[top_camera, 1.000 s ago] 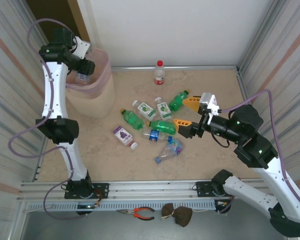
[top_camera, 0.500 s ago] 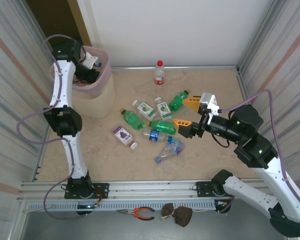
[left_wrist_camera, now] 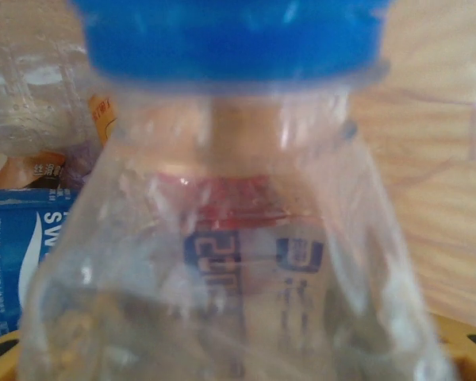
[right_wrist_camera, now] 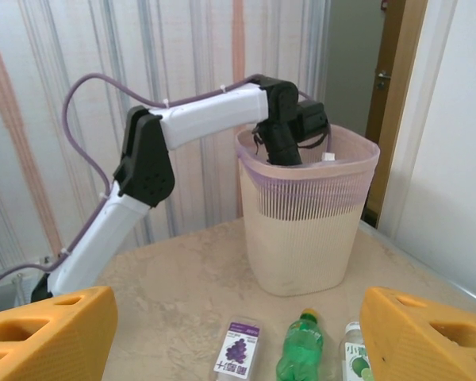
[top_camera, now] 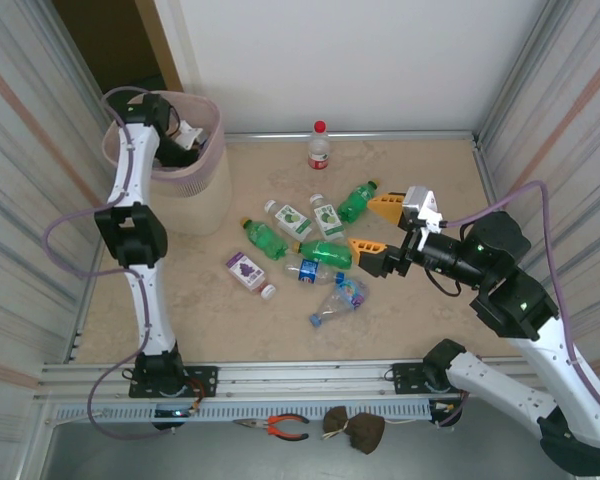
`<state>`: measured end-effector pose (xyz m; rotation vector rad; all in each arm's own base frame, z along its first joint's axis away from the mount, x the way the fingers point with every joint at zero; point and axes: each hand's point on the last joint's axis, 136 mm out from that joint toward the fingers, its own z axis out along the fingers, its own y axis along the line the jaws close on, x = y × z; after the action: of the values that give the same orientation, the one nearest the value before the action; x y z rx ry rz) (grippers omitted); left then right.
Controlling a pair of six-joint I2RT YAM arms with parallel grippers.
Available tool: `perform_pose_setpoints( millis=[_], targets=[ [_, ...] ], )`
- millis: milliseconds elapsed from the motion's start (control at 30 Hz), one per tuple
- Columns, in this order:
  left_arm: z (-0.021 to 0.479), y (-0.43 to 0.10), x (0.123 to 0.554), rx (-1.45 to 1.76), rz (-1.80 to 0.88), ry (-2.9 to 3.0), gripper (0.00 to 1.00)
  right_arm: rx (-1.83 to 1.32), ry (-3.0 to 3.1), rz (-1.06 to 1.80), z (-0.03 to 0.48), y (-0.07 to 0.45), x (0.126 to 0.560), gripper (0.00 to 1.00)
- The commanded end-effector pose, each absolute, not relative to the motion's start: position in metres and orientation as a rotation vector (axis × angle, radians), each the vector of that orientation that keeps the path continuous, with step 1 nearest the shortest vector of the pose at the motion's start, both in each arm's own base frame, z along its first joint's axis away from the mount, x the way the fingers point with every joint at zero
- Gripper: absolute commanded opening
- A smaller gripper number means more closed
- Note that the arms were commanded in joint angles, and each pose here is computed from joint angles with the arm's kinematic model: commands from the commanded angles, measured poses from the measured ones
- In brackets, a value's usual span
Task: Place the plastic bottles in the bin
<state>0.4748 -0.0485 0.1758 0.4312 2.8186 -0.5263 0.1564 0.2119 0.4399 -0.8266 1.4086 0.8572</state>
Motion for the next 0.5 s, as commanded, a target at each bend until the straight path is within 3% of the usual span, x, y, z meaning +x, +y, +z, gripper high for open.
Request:
perform_pose_setpoints(
  millis=[0,333,467],
  targets=[
    [0.147,-0.053,0.469,0.401,-0.585,2.905,0.58,-0.809,1.401,0.848,0.442,0.209,0.156,0.79],
    [0.199,-0.054,0.475,0.393,-0.520,2.761,0.77,-0.799,1.397,0.840,0.445,0.205,0.154,0.79],
    [0.220,-0.053,0.474,0.389,-0.492,2.712,0.79,-0.797,1.395,0.840,0.445,0.204,0.153,0.79]
  ],
)
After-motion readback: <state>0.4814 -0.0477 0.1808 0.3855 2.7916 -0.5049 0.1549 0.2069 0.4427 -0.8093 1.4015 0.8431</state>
